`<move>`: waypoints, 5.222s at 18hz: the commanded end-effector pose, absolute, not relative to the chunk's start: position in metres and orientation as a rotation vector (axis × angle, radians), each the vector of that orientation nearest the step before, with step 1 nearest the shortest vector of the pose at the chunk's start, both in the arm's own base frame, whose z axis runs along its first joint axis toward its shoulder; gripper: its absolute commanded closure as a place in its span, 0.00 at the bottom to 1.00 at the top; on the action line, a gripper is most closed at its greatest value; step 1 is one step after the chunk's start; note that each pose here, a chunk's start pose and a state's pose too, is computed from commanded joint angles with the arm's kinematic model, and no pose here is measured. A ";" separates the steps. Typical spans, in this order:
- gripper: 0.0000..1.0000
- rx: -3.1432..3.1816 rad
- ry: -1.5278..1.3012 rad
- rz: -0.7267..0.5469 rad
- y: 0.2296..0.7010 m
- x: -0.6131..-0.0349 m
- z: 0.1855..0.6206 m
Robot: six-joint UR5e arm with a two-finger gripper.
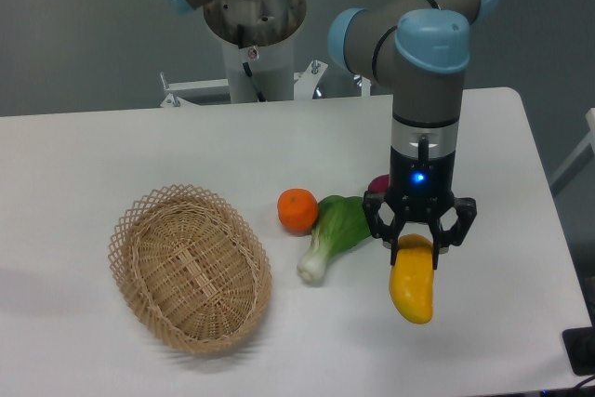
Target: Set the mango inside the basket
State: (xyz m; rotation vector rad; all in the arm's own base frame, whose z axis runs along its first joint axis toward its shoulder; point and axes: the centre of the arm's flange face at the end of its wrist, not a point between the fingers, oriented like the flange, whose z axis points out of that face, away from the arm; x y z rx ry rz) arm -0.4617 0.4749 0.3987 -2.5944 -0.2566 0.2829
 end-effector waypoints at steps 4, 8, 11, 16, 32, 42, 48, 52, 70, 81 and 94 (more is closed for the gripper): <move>0.66 -2.594 -0.262 0.275 0.473 -0.459 0.399; 0.66 -2.599 -0.269 0.264 0.470 -0.452 0.397; 0.66 -2.611 -0.253 0.250 0.471 -0.434 0.392; 0.66 -2.596 -0.343 0.196 0.492 -0.408 0.393; 0.66 -2.830 -0.292 0.166 0.587 -0.242 0.299; 0.66 -2.950 -0.011 0.190 0.605 -0.181 0.249; 0.56 -2.959 -0.005 0.196 0.606 -0.181 0.245; 0.07 -2.959 -0.010 0.215 0.605 -0.182 0.246; 0.00 -2.810 -0.171 0.426 0.559 -0.335 0.359; 0.00 -2.815 -0.113 0.419 0.452 -0.445 0.384; 0.00 -2.844 -0.093 0.420 0.426 -0.463 0.392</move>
